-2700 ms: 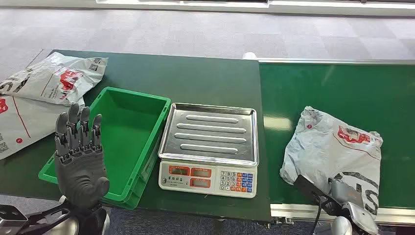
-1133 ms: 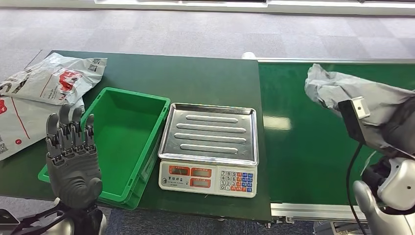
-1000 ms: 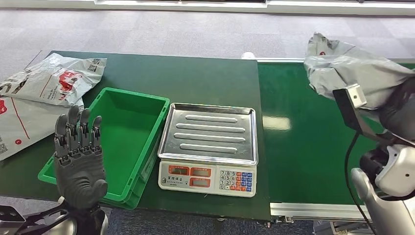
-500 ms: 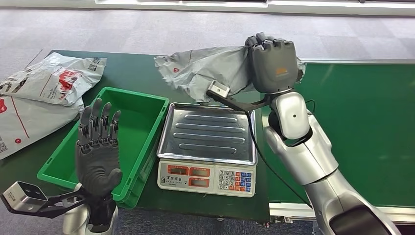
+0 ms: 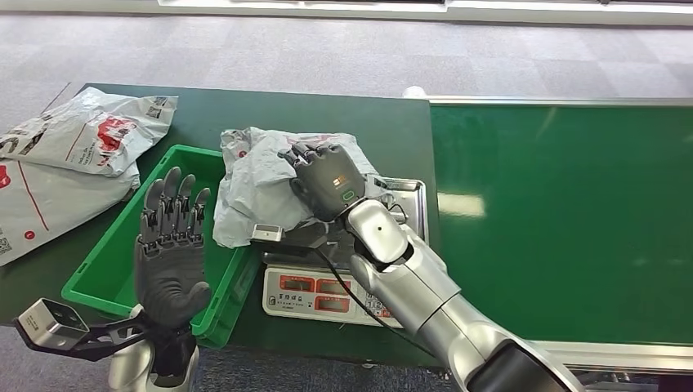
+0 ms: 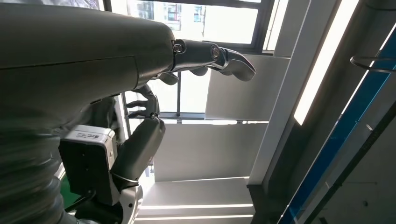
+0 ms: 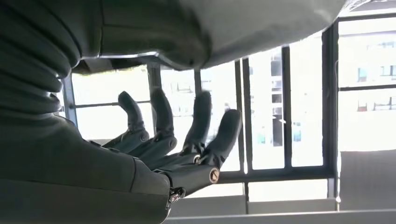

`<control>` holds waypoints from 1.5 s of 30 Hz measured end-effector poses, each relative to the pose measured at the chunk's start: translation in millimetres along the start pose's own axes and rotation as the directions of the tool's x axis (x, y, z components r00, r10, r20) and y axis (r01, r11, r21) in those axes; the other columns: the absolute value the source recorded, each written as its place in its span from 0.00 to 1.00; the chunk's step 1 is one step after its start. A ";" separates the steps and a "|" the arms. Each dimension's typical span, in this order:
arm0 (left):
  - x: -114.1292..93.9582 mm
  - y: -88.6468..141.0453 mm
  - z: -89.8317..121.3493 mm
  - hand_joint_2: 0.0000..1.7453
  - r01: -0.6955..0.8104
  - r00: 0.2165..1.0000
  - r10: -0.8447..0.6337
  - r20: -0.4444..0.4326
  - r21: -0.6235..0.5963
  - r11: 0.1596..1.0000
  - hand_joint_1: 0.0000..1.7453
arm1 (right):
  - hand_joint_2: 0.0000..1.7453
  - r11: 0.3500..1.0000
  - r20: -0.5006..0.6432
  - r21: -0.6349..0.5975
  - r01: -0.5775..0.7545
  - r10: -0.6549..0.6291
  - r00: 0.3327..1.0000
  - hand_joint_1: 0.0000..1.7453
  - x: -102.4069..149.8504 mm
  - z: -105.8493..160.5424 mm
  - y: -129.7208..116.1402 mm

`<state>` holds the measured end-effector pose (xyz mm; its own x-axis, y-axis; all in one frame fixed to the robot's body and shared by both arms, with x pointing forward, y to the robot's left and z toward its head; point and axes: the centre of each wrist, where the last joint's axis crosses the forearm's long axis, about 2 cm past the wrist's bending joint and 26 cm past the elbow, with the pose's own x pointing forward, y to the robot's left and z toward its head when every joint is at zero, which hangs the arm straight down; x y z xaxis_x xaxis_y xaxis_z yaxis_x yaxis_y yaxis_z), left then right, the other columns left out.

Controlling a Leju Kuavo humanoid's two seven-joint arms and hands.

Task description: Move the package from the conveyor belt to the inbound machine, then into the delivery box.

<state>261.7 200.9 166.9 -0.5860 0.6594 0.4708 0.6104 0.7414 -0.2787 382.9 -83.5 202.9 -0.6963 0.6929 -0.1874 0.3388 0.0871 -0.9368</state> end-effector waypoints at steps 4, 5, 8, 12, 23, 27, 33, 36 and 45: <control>1.8 2.1 1.3 1.00 0.011 1.000 -0.011 0.001 0.009 1.000 0.00 | 0.00 0.992 -0.011 0.010 0.124 -0.124 0.992 0.00 -2.5 -1.2 -2.0; 2.5 2.6 1.5 1.00 0.014 1.000 -0.014 0.001 0.011 1.000 0.00 | 0.00 0.986 -0.006 0.007 0.170 -0.169 0.986 0.00 -5.3 -1.3 -4.4; 5.2 4.1 1.6 1.00 0.028 1.000 -0.028 0.006 0.016 0.999 0.00 | 0.00 0.943 0.025 -0.046 0.331 -0.330 0.944 0.00 -18.3 0.6 -17.6; 8.6 5.9 1.7 1.00 0.042 0.999 -0.043 0.013 0.023 0.999 0.00 | 0.00 0.797 0.135 -0.173 0.579 -0.563 0.815 0.00 -41.5 7.2 -44.7; 12.5 8.7 2.5 1.00 0.056 0.998 -0.057 0.021 0.031 0.998 0.00 | 0.00 0.508 0.393 -0.228 0.831 -0.732 0.556 0.00 -67.4 23.3 -82.6; 13.2 10.3 2.9 1.00 0.097 0.995 -0.098 0.012 0.059 0.994 0.00 | 0.00 0.183 0.656 -0.112 0.977 -0.725 0.211 0.00 -84.5 39.6 -108.8; 9.1 13.7 -5.4 1.00 0.631 0.768 -0.623 -0.146 0.007 0.776 0.00 | 0.00 0.203 0.704 -0.219 0.954 -0.644 0.299 0.00 -94.6 77.5 -121.1; 2.8 11.8 -13.1 1.00 0.709 0.687 -0.707 -0.167 -0.056 0.703 0.00 | 0.00 0.216 0.704 -0.252 0.943 -0.627 0.332 0.00 -92.9 87.7 -123.8; -90.0 20.8 -46.6 1.00 0.606 0.109 -0.994 0.021 -0.794 0.050 0.00 | 0.00 0.297 0.666 -0.366 0.882 -0.578 0.471 0.00 -75.1 95.0 -130.0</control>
<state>352.0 151.2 157.7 -0.6818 -0.6621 0.3112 0.0987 0.3382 0.9359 331.0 -214.8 310.8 -0.9454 -0.2003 0.2570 -0.2816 0.8992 -0.3350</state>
